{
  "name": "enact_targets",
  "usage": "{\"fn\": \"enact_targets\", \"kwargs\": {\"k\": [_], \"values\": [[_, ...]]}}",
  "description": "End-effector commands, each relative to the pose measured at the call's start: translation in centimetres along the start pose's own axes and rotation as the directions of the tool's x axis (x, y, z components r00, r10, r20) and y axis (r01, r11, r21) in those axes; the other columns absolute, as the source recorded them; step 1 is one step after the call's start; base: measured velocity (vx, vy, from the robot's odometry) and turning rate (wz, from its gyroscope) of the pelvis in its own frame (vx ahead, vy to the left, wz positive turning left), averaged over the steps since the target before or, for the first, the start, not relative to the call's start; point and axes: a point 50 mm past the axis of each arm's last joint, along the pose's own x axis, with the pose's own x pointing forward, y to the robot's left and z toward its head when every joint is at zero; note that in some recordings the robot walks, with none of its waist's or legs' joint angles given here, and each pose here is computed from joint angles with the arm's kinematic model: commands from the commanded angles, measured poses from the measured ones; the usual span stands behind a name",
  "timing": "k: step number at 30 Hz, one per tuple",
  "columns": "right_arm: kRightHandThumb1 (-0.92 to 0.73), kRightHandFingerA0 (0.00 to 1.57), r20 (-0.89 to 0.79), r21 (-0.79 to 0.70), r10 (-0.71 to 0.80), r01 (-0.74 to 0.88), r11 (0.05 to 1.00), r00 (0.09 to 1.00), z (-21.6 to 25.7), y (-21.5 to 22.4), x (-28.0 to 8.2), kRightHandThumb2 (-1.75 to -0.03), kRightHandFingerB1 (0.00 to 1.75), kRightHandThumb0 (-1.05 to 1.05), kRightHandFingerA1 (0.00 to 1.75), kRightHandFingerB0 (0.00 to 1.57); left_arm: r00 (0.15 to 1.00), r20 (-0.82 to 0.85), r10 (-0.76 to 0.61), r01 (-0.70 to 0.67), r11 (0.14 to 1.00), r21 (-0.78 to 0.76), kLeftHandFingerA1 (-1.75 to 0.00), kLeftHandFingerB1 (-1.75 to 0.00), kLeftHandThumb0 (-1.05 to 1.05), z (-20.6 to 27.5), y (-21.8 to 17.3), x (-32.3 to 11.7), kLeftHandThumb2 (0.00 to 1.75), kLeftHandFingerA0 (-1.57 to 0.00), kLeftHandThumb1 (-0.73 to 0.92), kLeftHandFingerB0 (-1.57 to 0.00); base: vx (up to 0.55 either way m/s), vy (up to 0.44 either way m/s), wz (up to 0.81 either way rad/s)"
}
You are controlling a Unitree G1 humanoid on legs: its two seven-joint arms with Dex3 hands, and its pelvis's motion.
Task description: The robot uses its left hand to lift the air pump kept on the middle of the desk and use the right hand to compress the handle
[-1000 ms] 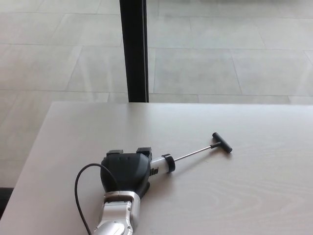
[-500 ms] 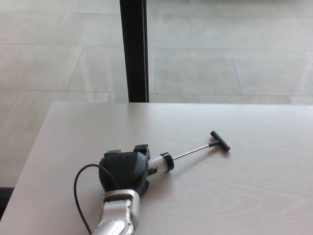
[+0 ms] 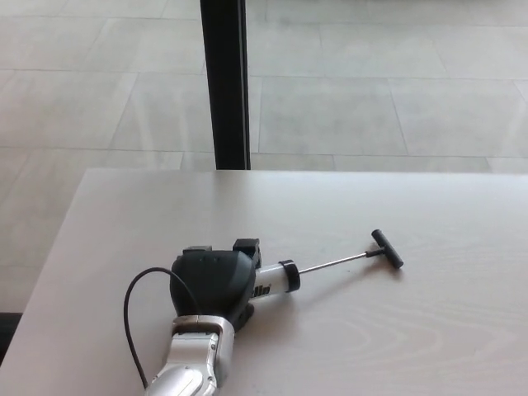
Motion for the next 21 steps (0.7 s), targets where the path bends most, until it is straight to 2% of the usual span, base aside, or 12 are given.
{"fn": "enact_targets", "kwargs": {"k": [1,9,10,11,12,13,14,15,17,18,20,21], "values": [[-0.92,0.16,0.208,0.164,-0.088,0.054,0.985,0.974,12.3,3.6,4.5,-0.68,0.43,-0.68,0.64,0.19,0.965,0.261,0.002,0.004,1.0,-0.02,-1.75,-1.41,-0.19,1.8,2.8,-0.4,1.03,-0.88,0.66,-0.71,0.0,0.0,0.0],[-0.92,0.12,0.32,0.09,0.109,-0.145,0.985,0.941,16.9,8.9,3.7,-0.79,0.39,-0.73,0.57,0.15,0.933,0.343,0.107,-0.087,0.994,-0.074,-1.75,-1.64,-0.13,2.9,4.8,-1.3,1.07,-0.9,0.58,-0.65,0.0,0.0,0.0],[-0.58,0.04,0.318,0.1,0.145,-0.186,0.977,0.937,17.1,9.5,3.6,-1.17,0.5,-0.35,0.54,0.0,0.929,0.351,0.116,-0.098,0.993,-0.071,-1.75,-1.59,-0.14,3.0,5.2,-1.3,1.04,-0.9,0.6,-0.65,0.0,0.0,0.0],[-0.92,0.13,0.312,0.078,0.192,-0.226,0.971,0.931,17.0,10.6,3.5,-0.8,0.37,-0.75,0.49,0.15,0.929,0.349,0.123,-0.096,0.991,-0.096,-1.75,-1.59,-0.14,3.2,6.0,-1.4,0.99,-0.87,0.63,-0.63,0.0,0.0,0.0],[-0.56,0.02,0.297,0.082,0.215,-0.249,0.965,0.93,16.9,11.1,3.4,-1.16,0.49,-0.35,0.52,0.0,0.92,0.358,0.159,-0.126,0.985,-0.114,-1.75,-1.59,-0.12,3.3,6.4,-1.4,1.02,-0.89,0.58,-0.66,0.0,0.0,0.0],[-0.81,0.02,0.287,0.104,0.268,-0.308,0.946,0.92,16.5,12.2,3.3,-1.18,0.37,-0.8,0.43,0.11,0.906,0.362,0.217,-0.172,0.973,-0.155,-1.75,-1.61,-0.09,3.3,7.1,-1.5,1.1,-0.92,0.55,-0.7,0.0,0.0,0.0],[-0.92,0.03,0.292,0.113,0.299,-0.343,0.932,0.908,16.2,12.8,3.1,-0.81,0.3,-0.79,0.39,0.11,0.902,0.361,0.234,-0.183,0.968,-0.171,-1.47,-1.27,-0.2,3.4,7.6,-1.5,1.14,-1.23,0.57,-0.93,0.0,0.0,0.0],[-0.82,0.01,0.298,0.117,0.323,-0.37,0.922,0.898,16.0,13.4,3.0,-1.19,0.35,-0.79,0.41,0.12,0.905,0.354,0.234,-0.18,0.967,-0.179,-1.75,-1.55,-0.14,3.3,8.0,-1.5,1.13,-0.91,0.6,-0.72,0.0,0.0,0.0],[-0.82,0.01,0.295,0.119,0.34,-0.387,0.914,0.893,15.9,13.9,2.9,-1.19,0.35,-0.79,0.41,0.12,0.909,0.345,0.235,-0.179,0.966,-0.187,-1.75,-1.55,-0.14,3.2,8.3,-1.5,1.13,-0.91,0.6,-0.72,0.0,0.0,0.0],[-0.79,0.02,0.297,0.107,0.372,-0.418,0.902,0.879,15.6,14.8,2.6,-1.19,0.38,-0.8,0.42,0.1,0.916,0.326,0.234,-0.176,0.964,-0.198,-1.46,-1.3,-0.21,3.1,8.7,-1.4,1.19,-1.23,0.52,-0.98,0.0,0.0,0.0],[-0.92,0.0,0.311,0.126,0.426,-0.481,0.868,0.85,15.2,16.3,1.8,-0.82,0.29,-0.82,0.36,0.13,0.92,0.31,0.238,-0.179,0.961,-0.209,-1.75,-1.64,-0.12,2.8,8.8,-1.1,1.21,-0.94,0.48,-0.72,0.0,0.0,0.0],[-0.92,0.0,0.308,0.125,0.429,-0.483,0.867,0.849,15.1,16.4,1.8,-0.82,0.29,-0.82,0.36,0.13,0.922,0.308,0.236,-0.176,0.962,-0.209,-1.75,-1.64,-0.12,2.7,8.7,-1.1,1.21,-0.94,0.48,-0.72,0.0,0.0,0.0]]}}
